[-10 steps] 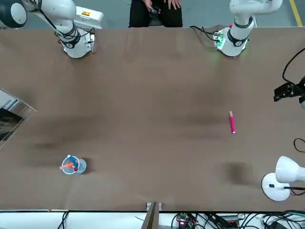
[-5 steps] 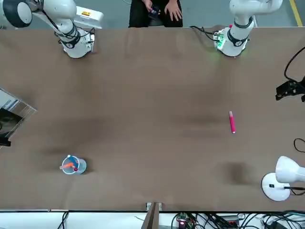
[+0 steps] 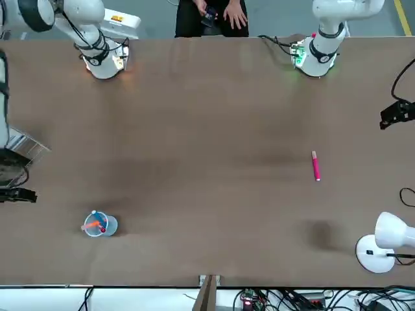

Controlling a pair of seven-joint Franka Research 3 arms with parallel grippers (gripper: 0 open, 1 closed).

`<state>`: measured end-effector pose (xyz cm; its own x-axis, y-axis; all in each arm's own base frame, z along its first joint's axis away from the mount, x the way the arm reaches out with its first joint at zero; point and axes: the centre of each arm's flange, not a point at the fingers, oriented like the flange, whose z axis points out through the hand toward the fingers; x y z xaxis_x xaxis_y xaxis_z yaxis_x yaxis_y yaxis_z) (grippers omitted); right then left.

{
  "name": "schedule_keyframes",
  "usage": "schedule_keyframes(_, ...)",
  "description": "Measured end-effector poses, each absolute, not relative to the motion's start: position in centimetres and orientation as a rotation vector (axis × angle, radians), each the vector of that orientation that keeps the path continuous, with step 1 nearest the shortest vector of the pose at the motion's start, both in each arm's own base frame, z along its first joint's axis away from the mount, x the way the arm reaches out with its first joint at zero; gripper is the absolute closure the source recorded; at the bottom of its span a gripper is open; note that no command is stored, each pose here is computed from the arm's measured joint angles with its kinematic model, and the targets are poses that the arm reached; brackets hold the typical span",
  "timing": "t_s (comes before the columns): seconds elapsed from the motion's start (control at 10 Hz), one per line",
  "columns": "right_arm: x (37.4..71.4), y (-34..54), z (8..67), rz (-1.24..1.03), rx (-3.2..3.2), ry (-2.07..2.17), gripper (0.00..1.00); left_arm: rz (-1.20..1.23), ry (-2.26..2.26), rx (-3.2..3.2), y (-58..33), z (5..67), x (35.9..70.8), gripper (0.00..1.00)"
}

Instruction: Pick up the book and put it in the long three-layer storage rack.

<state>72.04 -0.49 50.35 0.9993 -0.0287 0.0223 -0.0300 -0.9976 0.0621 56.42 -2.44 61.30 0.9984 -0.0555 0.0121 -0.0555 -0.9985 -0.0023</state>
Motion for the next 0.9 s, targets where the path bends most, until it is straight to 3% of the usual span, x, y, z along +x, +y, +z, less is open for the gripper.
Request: schedule_keyframes(0.9, 65.6, 0.2, 57.1, 0.078, 3.055, -0.003, 0.00, -0.044, 0.054, -3.141, -1.6, 62.1, 56.4, 0.00)
